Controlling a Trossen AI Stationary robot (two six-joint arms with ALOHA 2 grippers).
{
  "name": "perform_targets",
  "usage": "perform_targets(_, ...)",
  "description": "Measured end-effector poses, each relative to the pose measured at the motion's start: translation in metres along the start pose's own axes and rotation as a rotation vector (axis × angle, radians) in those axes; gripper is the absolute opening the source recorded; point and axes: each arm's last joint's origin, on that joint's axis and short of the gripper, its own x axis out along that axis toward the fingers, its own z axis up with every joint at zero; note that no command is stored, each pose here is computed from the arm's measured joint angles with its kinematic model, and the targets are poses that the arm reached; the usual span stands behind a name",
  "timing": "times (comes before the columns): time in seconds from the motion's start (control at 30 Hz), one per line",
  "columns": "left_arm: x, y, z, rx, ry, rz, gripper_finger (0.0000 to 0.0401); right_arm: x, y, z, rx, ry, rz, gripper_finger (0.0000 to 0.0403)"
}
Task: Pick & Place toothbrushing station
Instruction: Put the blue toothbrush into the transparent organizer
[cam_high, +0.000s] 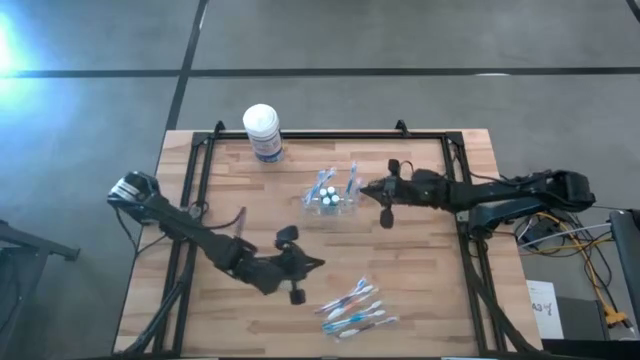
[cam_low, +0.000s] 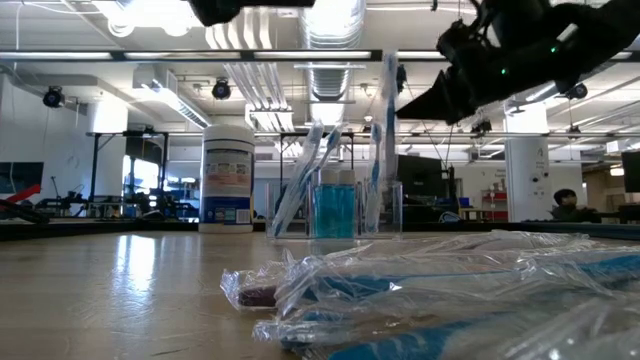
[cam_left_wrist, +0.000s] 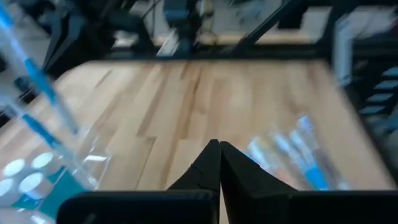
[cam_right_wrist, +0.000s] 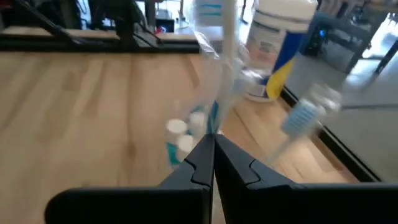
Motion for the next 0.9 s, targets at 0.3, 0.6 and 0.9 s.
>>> perform_targets(0.3,-0.045,0.022,-0.030,-0.029,-0.256,-0.303,0.0002,0.029,-0.019,-0.011,0.047,0.060,0.033,0.0008)
perform_targets(0.6,-0.050,0.030,-0.049,-0.059,-0.316,-0.342,0.0001,0.053,-0.017,-0.036,0.094,0.089,0.031,0.0008)
perform_targets(0.9,-0.052,0.026,-0.043,-0.067,-0.332,-0.355,0.0002,0.053,-0.016,-0.053,0.164,0.039,0.009,0.0008)
